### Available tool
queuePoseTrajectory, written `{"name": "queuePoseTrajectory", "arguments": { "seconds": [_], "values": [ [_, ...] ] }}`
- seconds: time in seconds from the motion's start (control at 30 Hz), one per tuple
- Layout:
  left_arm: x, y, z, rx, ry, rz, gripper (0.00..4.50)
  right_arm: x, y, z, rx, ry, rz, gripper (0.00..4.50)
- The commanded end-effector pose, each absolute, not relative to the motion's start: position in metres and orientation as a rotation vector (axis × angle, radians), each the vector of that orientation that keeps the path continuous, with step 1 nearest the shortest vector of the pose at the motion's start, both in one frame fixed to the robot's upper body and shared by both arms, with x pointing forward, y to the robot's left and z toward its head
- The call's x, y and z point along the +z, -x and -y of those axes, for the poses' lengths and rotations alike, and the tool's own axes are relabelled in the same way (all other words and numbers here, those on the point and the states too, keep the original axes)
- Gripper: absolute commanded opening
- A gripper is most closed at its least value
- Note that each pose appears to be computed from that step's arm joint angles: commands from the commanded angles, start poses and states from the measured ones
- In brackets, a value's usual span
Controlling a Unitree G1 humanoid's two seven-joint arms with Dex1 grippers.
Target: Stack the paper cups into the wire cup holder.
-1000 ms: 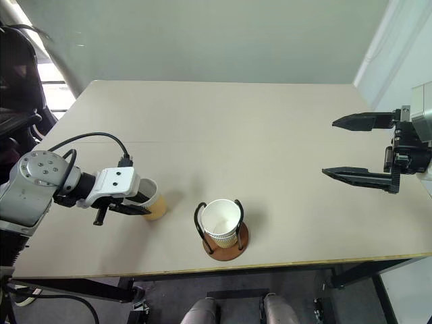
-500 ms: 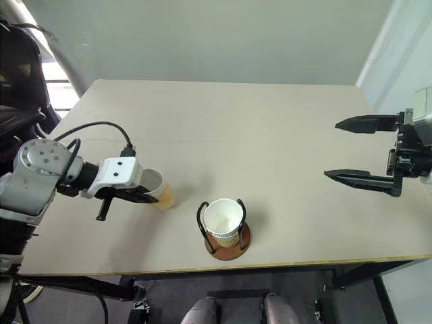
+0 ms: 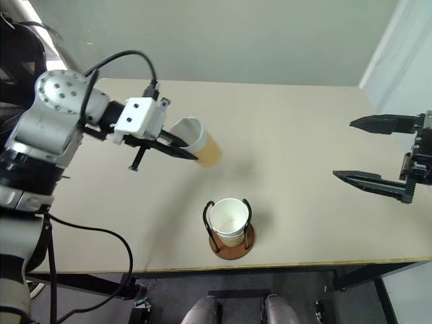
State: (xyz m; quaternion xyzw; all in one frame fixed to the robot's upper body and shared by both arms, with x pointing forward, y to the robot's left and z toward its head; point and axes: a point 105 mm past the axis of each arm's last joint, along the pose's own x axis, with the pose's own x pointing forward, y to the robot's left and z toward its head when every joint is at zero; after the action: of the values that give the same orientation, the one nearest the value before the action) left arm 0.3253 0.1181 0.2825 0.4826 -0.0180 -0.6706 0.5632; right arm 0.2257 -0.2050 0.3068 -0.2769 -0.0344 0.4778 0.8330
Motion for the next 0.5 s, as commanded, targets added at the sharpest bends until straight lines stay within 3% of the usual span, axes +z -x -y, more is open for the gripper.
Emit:
{"name": "queuePoseTrajectory", "arguments": {
  "seconds": [0.03,0.27,0.5],
  "values": [
    [0.308,-0.307,-0.095,-1.716,-1.181,0.195,0.03,0.319,-0.217,0.205,0.966,0.63,0.12,4.5],
    [0.323,-0.275,-0.064,-1.952,-1.12,0.322,0.03,0.317,-0.208,0.207,0.923,0.645,0.105,4.5],
    [0.288,-0.261,-0.063,-2.121,-1.249,0.194,0.03,0.317,-0.196,0.207,0.913,0.659,0.072,4.5]
  ]
}}
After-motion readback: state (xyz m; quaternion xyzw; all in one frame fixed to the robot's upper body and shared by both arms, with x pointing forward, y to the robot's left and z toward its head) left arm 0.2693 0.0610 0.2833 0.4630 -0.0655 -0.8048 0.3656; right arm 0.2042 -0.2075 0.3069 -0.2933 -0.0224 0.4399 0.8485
